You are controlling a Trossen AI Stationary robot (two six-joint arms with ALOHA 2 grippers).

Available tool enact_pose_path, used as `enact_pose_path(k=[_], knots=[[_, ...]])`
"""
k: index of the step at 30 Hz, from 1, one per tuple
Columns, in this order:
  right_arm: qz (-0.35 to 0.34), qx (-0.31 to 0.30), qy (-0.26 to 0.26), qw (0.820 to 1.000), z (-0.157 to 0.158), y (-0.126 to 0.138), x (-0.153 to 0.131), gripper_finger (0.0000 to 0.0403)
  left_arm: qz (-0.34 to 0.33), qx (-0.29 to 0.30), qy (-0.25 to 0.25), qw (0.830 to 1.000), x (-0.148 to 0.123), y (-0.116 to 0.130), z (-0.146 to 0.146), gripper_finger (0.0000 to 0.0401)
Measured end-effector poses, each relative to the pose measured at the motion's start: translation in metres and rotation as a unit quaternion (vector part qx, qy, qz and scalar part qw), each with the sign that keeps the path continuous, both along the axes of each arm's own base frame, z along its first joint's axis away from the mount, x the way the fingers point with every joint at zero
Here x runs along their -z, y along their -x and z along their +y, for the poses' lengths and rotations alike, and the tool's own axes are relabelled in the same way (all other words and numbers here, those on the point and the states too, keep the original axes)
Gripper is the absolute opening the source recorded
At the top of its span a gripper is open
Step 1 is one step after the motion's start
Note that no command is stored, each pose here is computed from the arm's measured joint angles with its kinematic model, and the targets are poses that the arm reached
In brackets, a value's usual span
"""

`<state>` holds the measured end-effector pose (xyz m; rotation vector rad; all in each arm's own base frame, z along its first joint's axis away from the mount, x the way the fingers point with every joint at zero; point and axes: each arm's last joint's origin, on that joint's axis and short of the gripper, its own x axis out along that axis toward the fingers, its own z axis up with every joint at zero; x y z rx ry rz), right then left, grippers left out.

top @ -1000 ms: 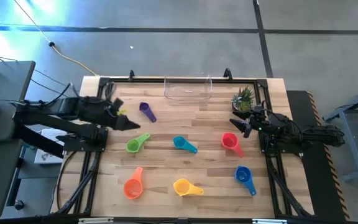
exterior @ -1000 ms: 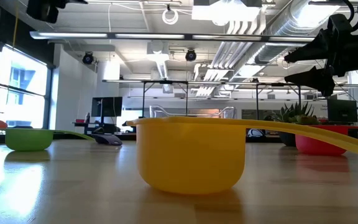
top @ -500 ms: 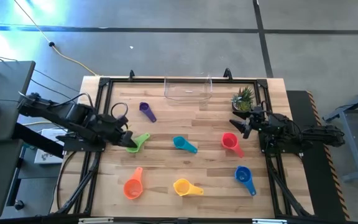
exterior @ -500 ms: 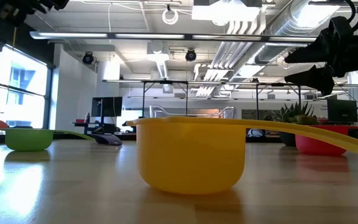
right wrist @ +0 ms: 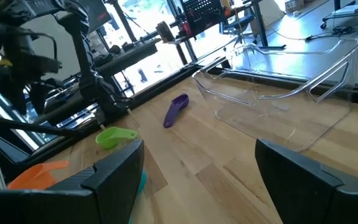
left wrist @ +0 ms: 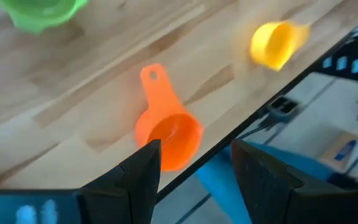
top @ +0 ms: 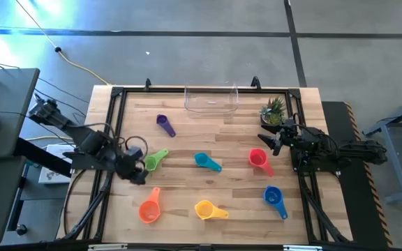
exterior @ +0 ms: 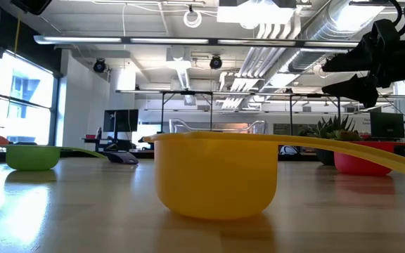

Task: Nest measuring cups in basket
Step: Move the orange measuring cup to the middle of the table

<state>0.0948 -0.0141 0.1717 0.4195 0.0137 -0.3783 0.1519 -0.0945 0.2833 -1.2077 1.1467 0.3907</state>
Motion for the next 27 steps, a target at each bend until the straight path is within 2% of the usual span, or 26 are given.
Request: enact_pose_path(k=[13,27], knots=[[0.003,0.000,0.000,1.000,0.000,0.000,0.001,0.0298,0.097,0.008,-0.015,0.995,0.029,0.001,-0.048,0.0184],[0.004,0.000,0.000,1.000,0.000,0.000,0.001,0.0298,0.151,0.009,-0.066,0.986,0.062,-0.014,-0.067,0.0184]])
